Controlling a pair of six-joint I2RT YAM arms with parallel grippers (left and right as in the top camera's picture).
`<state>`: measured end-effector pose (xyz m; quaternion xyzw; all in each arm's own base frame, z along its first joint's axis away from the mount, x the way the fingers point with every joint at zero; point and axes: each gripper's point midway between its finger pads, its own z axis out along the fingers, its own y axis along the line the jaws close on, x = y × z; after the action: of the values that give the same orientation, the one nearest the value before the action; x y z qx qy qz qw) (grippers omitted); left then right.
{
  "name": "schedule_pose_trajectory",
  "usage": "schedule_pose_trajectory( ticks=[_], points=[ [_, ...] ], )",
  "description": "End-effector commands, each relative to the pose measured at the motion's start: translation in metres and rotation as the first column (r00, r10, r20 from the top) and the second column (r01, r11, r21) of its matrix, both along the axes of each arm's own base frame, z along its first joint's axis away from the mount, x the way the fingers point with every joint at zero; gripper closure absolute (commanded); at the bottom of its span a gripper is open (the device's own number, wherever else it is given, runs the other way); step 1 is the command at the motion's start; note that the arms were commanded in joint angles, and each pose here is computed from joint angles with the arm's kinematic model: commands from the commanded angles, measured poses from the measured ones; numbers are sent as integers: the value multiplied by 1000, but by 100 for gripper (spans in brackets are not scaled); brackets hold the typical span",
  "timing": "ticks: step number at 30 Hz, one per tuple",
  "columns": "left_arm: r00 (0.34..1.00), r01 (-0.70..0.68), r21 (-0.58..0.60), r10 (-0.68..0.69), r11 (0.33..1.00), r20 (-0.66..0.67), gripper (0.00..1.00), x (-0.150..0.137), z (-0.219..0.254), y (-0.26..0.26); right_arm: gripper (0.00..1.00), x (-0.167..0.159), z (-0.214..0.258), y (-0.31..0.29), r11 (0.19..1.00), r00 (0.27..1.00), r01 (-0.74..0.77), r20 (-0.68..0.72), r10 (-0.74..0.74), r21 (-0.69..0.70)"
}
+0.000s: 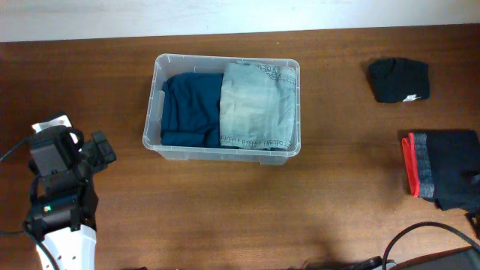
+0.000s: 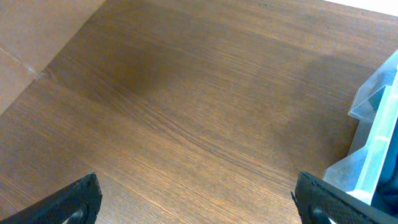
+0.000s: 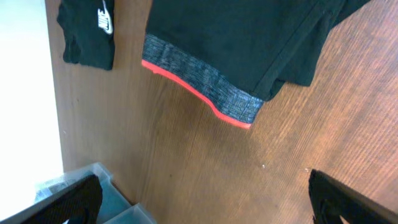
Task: Pack container
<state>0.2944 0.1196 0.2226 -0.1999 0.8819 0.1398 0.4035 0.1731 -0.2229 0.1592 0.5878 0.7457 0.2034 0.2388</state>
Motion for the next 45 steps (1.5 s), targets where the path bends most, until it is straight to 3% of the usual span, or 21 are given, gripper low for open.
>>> schedule_pose_trajectory(
  ticks=[1,14,26,41,45],
  points=[
    [1000,-8,-14,8,1000,3,1,0,-2,1,1,0,-17,8,997,998,33,50,-36,68],
    [1000,-8,-14,8,1000,3,1,0,-2,1,1,-1,-59,-13,994,991,111,71,-110,-9],
    [1000,-9,-13,9,1000,3,1,0,-2,1,1,-4,-87,-31,981,981,190,13,-191,41],
    [1000,-8,-14,8,1000,3,1,0,-2,1,1,2,-93,-51,979,978,204,40,-203,-7],
    [1000,-9,-13,9,1000,3,1,0,-2,1,1,-7,-99,-56,970,970,242,-14,-243,-21]
  ],
)
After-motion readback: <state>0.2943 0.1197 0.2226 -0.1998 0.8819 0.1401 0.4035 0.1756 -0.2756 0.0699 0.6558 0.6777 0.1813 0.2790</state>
